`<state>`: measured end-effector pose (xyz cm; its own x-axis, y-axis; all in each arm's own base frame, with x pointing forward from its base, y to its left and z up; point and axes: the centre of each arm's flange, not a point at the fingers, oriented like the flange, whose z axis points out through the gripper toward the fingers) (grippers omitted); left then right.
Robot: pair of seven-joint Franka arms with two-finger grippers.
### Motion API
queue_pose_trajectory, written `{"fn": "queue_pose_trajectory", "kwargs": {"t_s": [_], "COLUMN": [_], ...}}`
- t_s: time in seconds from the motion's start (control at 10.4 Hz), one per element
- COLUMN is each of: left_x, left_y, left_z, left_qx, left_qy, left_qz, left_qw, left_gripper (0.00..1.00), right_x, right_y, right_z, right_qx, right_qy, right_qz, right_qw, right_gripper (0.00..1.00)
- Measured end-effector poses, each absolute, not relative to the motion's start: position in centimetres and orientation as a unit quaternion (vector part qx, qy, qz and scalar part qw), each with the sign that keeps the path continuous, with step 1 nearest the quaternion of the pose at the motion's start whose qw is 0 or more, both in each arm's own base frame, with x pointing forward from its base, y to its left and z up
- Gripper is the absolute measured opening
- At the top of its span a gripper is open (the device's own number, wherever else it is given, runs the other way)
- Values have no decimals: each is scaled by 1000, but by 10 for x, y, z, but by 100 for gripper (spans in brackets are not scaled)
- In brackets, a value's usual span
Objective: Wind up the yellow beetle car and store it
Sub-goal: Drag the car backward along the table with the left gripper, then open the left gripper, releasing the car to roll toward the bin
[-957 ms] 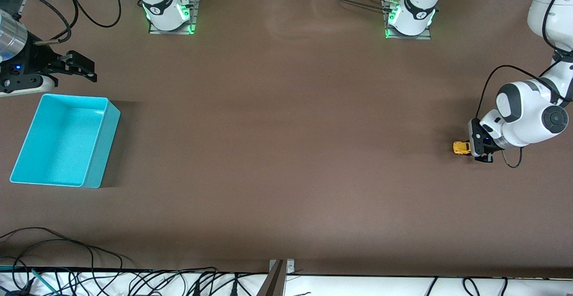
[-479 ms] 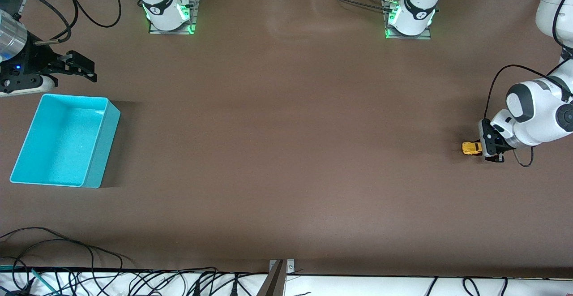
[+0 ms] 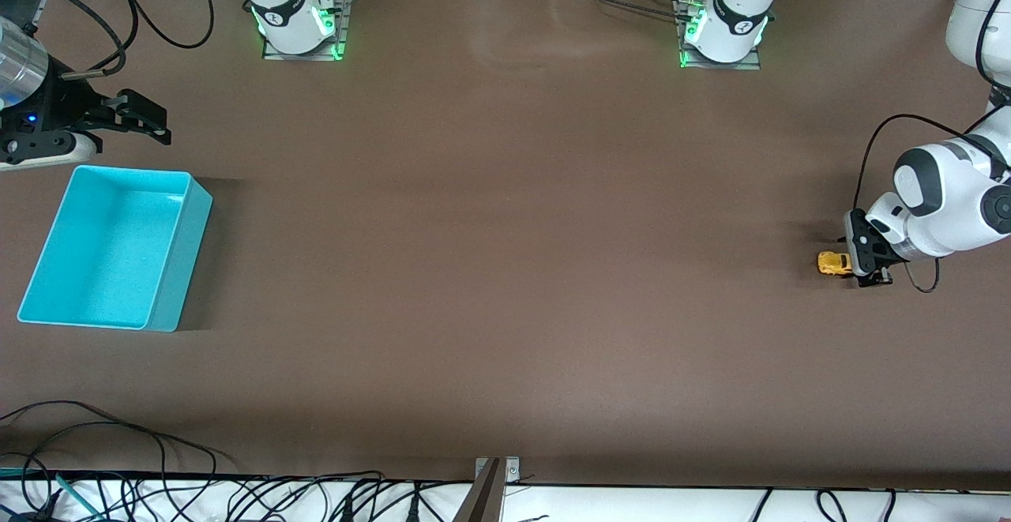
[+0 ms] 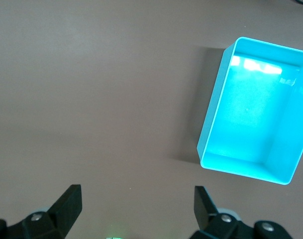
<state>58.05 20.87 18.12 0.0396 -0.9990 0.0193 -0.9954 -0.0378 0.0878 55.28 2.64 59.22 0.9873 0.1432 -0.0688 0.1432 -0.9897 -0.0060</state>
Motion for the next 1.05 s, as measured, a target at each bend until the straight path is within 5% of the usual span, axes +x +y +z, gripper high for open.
{"fn": "queue_pose_trajectory", "kwargs": {"t_s": [1.05], "left_x": [636], "left_y": [146], "left_z": [338], "left_qx": [785], "left_qy": [-606], "left_qz": [-78], "left_qw": [100], "left_gripper": [100], "right_x": [553], "right_y": [26], "right_z": [592], "right_qx": [-997], "right_qy": [-72], "right_qz": [34], "right_qw": [1], "right_gripper": [100]}}
